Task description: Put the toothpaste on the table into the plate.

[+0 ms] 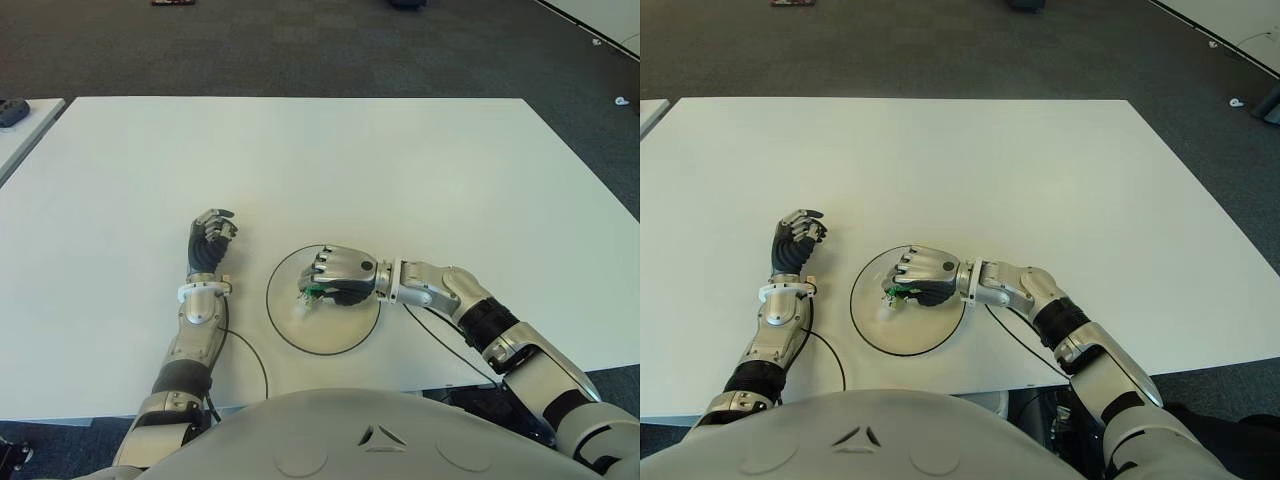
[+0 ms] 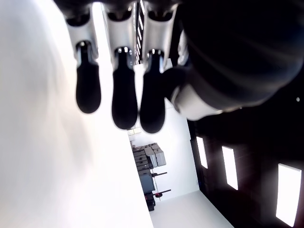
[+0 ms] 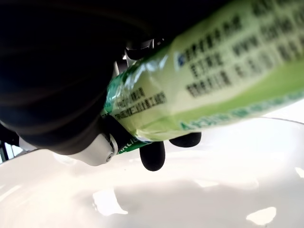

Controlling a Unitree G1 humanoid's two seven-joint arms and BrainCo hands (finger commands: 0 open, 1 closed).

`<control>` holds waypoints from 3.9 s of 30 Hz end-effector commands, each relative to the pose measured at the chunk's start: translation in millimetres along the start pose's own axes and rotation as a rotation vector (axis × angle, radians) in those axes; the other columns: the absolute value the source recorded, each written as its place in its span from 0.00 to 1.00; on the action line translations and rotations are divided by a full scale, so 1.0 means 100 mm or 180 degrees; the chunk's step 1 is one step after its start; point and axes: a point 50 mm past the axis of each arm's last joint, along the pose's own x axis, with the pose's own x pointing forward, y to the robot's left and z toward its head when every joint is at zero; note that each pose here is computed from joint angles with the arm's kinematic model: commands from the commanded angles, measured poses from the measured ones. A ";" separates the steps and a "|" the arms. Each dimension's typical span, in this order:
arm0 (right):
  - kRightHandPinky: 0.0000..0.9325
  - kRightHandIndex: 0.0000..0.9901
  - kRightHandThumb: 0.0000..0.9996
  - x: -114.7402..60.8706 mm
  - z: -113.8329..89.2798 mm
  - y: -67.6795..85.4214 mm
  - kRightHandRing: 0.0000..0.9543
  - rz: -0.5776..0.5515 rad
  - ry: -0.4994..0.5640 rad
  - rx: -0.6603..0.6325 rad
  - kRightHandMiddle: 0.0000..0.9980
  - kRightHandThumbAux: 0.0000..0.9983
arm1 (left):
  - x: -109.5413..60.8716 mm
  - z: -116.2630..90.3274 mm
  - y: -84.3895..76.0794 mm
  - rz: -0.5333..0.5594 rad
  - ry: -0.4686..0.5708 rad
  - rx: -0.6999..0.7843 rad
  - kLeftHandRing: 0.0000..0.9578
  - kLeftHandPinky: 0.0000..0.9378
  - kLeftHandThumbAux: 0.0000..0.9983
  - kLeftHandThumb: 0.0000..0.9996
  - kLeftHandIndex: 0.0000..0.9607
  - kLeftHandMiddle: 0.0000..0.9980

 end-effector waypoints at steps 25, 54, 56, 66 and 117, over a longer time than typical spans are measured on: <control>0.00 0.00 0.01 -0.01 -0.09 -0.07 0.00 0.0156 0.0108 0.0340 0.00 0.50 | -0.02 -0.05 -0.04 0.0031 0.0142 -0.0041 0.63 0.60 0.72 0.70 0.45 0.62; 0.00 0.00 0.10 -0.10 -0.21 -0.73 0.00 -0.1061 -0.0049 0.0451 0.00 0.36 | -0.02 -0.05 -0.06 -0.0012 0.0172 -0.0001 0.63 0.60 0.72 0.70 0.45 0.62; 0.00 0.00 0.11 -0.10 -0.22 -0.83 0.00 -0.1356 -0.0073 0.0450 0.00 0.35 | -0.03 -0.05 -0.06 -0.0023 0.0177 0.0019 0.63 0.60 0.72 0.70 0.45 0.62; 0.04 0.00 0.10 -0.18 -0.29 -0.91 0.00 -0.2204 -0.0035 0.0748 0.00 0.35 | -0.04 -0.05 -0.07 -0.0056 0.0159 0.0018 0.62 0.61 0.72 0.70 0.45 0.60; 0.52 0.44 0.70 -0.75 -0.61 -0.06 0.52 -0.4372 0.2225 0.2581 0.53 0.73 | 0.00 -0.04 -0.12 -0.0120 0.0078 -0.0060 0.63 0.61 0.72 0.70 0.45 0.62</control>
